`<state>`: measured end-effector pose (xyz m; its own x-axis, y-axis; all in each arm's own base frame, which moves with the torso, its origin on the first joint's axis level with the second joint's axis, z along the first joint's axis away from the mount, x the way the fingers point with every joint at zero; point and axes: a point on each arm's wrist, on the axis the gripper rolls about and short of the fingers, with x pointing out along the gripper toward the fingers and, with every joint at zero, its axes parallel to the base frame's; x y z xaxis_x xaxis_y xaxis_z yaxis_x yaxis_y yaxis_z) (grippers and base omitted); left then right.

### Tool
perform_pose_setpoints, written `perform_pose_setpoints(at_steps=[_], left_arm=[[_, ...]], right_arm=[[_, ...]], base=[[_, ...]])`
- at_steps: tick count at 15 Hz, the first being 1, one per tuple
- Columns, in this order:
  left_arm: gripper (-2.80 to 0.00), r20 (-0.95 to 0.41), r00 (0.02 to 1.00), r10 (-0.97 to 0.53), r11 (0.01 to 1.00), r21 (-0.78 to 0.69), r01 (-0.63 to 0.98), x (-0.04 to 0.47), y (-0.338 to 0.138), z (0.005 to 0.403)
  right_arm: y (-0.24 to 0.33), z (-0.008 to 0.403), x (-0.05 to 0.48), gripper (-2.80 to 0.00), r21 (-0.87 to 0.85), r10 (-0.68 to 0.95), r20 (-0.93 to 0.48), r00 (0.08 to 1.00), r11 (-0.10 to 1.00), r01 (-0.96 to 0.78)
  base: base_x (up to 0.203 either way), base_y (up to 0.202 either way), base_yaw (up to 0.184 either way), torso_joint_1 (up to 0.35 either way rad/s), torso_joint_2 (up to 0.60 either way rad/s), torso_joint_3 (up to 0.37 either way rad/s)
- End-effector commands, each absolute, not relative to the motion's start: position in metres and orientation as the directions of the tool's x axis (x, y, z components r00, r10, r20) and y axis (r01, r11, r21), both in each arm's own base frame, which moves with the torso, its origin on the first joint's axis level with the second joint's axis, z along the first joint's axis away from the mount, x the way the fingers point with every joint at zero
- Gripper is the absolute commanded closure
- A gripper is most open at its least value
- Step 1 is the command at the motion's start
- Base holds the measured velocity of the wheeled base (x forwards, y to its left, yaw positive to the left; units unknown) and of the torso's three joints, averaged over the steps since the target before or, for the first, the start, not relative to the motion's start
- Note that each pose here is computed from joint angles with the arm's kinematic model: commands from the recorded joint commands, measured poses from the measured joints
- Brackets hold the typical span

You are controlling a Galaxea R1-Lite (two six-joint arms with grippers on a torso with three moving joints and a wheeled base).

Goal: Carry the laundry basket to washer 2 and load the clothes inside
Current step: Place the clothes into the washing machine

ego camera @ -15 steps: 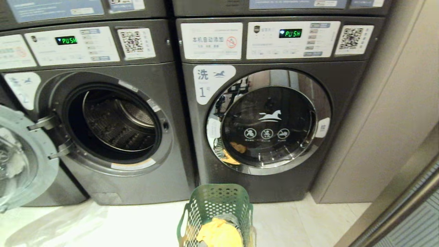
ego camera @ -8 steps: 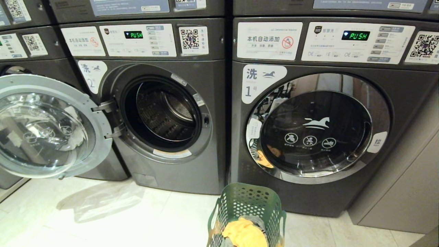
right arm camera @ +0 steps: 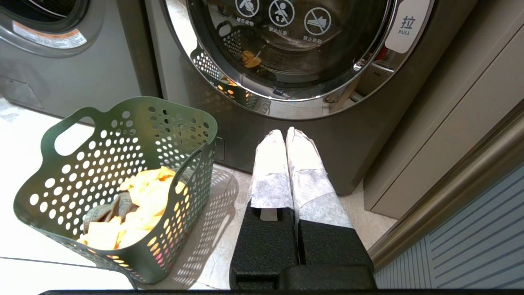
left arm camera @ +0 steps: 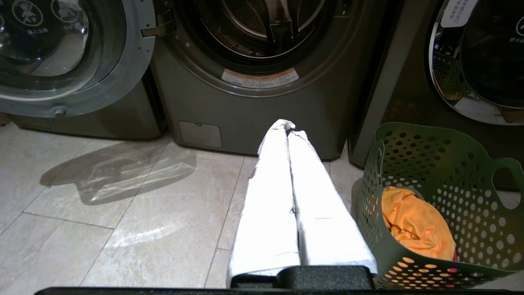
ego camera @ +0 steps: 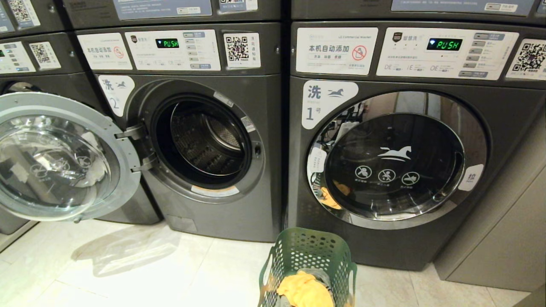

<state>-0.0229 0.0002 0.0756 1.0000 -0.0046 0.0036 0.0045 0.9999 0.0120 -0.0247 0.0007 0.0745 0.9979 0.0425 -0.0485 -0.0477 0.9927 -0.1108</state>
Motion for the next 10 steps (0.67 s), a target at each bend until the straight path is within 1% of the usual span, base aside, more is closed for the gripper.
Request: perform_pose_setpoints(at_steps=[1,6,7,8,10], left_arm=[[0.0,0.004,1.0,-0.005,1.0,0.012,0.005,-0.0229,0.0002,0.0758],[0.0,0.004,1.0,-0.005,1.0,0.012,0.005,-0.0228,0.0002,0.0758],[0.0,0.005,1.0,-0.005,1.0,0.012,0.005,-0.0229,0.0002,0.0758],[0.0,0.006,1.0,-0.005,1.0,0.012,0.005,-0.0229,0.0002,0.0759],[0.0,0.006,1.0,-0.005,1.0,0.012,0.005,-0.0229,0.0002,0.0759]], right_arm=[[0.0007,0.0745,-0.0246,0.0,-0.111,0.043,-0.051,0.998,0.993,-0.048],[0.0007,0.0745,-0.0246,0.0,-0.11,0.043,-0.051,0.998,0.993,-0.048],[0.0007,0.0745,-0.0247,0.0,-0.109,0.043,-0.05,0.998,0.993,-0.048],[0.0007,0.0745,-0.0246,0.0,-0.11,0.043,-0.051,0.998,0.993,-0.048],[0.0007,0.0745,-0.0246,0.0,-0.108,0.043,-0.051,0.998,0.993,-0.048]], base=[[0.0,0.0,0.0,0.0,0.0,0.0],[0.0,0.0,0.0,0.0,0.0,0.0],[0.002,0.06,-0.009,0.001,0.01,0.002],[0.001,0.117,-0.006,0.004,0.0,0.002],[0.0,0.188,-0.001,0.002,0.0,0.001]])
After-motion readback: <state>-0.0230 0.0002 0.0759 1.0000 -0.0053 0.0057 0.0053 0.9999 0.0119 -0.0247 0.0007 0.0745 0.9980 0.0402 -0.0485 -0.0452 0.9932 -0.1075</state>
